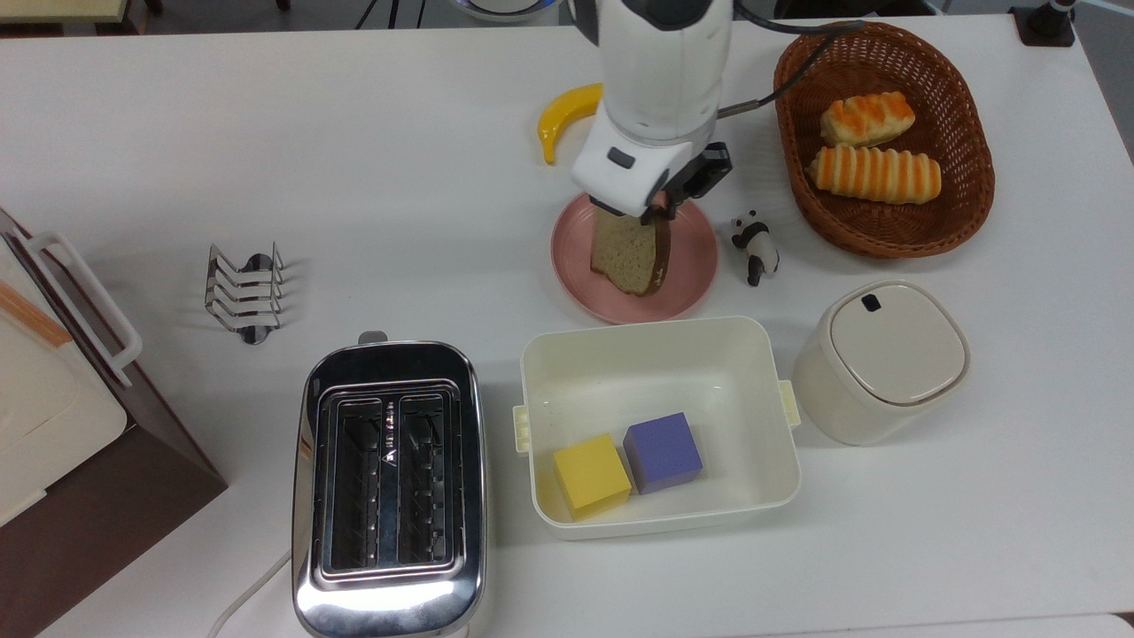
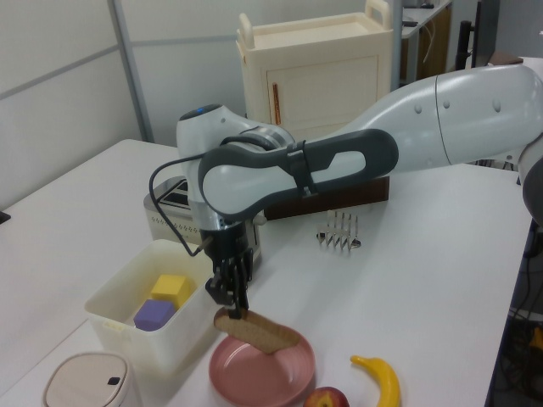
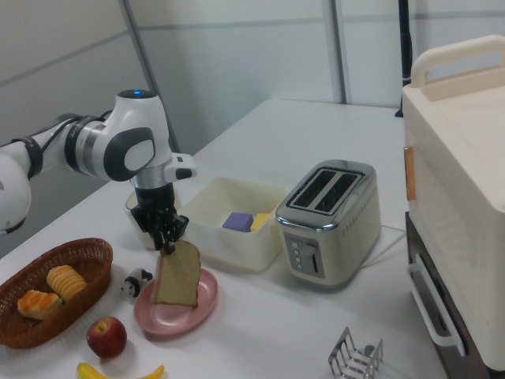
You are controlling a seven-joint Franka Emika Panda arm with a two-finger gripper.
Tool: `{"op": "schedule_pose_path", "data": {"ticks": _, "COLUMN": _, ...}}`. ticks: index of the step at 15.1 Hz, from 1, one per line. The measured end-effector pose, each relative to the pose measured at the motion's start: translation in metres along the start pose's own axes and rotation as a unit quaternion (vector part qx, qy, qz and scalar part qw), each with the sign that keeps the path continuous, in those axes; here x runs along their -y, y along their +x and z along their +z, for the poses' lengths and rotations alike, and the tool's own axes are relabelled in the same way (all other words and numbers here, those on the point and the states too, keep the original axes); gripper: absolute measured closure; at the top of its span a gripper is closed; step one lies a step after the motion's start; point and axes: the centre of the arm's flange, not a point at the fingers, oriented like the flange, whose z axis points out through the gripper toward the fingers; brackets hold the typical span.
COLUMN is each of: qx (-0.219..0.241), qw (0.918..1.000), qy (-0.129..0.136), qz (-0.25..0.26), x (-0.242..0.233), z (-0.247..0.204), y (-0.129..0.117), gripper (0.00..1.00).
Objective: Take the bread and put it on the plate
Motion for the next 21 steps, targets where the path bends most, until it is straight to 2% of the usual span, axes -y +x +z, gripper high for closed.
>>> {"op": "schedule_pose_path", "data": {"ticks": 5, "qx": 0.012, "qw": 0.9998, "qy": -0.005, "qz": -0.013, "x": 0.017, "z": 0.013, "y": -0.001, "gripper": 0.16}}
{"op": "schedule_pose_path", "data": {"ticks": 7, "qx": 0.01, "qw": 0.9999, "qy": -0.007, "qz": -0.009, "x": 0.012, "z": 0.011, "y": -0.001, "gripper": 0.0}}
{"op": "schedule_pose_path", "data": {"ticks": 11, "qx": -0.021, "qw": 0.9997, "qy": -0.009, "qz": 0.012, "x": -0.015, "z": -0.026, "y": -0.001, "gripper": 0.0}}
{"op": "schedule_pose_path", "data": {"ticks": 15, "qx": -0.052, "qw": 0.9974, "qy": -0.01, "qz": 0.049, "x": -0.08, "z": -0.093, "y": -0.026, "gripper": 0.0}}
{"op": "schedule_pose_path", "data": {"ticks": 18, "qx": -0.047, "qw": 0.9957, "qy": -0.043, "qz": 0.066, "x": -0.118, "z": -0.115, "y": -0.046, "gripper": 0.0}}
{"op": "schedule_pose_path", "data": {"ticks": 21, "qx": -0.049, "qw": 0.9927, "qy": -0.06, "qz": 0.092, "x": -0.153, "z": -0.122, "y": -0.054, "gripper": 0.0}}
